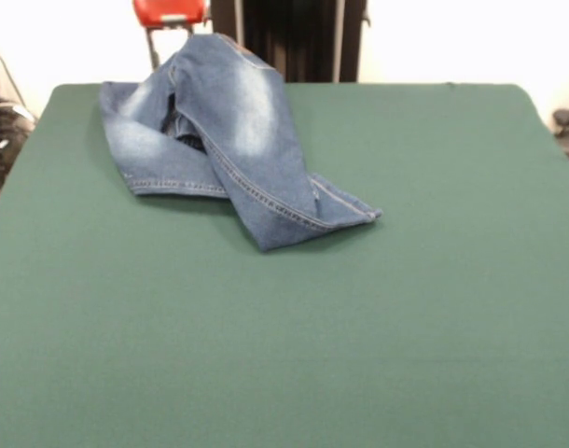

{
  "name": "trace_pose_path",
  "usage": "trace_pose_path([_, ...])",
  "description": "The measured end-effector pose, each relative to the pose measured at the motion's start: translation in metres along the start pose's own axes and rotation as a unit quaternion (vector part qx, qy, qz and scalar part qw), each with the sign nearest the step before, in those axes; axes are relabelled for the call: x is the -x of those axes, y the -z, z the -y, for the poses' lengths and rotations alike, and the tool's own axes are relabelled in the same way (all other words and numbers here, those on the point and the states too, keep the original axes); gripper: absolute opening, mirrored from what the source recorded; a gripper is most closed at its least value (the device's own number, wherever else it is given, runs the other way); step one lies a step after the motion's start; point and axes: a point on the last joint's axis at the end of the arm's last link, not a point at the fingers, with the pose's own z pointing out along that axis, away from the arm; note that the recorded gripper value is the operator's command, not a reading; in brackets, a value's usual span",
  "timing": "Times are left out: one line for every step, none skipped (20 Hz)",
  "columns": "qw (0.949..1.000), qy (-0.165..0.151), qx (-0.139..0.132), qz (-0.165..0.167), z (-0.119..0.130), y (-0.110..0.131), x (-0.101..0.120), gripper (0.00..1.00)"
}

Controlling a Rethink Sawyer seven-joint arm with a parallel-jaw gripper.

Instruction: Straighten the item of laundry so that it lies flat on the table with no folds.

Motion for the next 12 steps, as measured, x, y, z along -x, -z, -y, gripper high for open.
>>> trace_pose_path([0.9999, 0.006, 0.01, -0.008, -0.008, -0.005, 0.002, 1.0])
trace_pose_path([0.9997, 0.012, 0.018, -0.014, -0.015, -0.009, 0.004, 1.0])
trace_pose_path([0.9994, 0.016, 0.023, -0.019, -0.02, -0.012, 0.005, 1.0])
trace_pose_path([0.9991, 0.02, 0.029, -0.023, -0.025, -0.016, 0.006, 1.0])
trace_pose_path([0.9985, 0.026, 0.038, -0.03, -0.033, -0.021, 0.007, 1.0])
trace_pose_path([0.9979, 0.03, 0.046, -0.035, -0.04, -0.027, 0.007, 1.0])
trace_pose_path([0.9976, 0.031, 0.049, -0.037, -0.043, -0.03, 0.007, 1.0])
trace_pose_path([0.9977, 0.033, 0.048, -0.036, -0.044, -0.032, 0.007, 1.0])
trace_pose_path([0.9979, 0.033, 0.044, -0.035, -0.045, -0.032, 0.007, 1.0])
trace_pose_path([0.9987, 0.03, 0.03, -0.029, -0.047, -0.031, 0.006, 0.0])
trace_pose_path([0.9988, 0.03, 0.027, -0.028, -0.047, -0.031, 0.006, 0.0])
trace_pose_path([0.9989, 0.029, 0.025, -0.027, -0.047, -0.031, 0.006, 0.0])
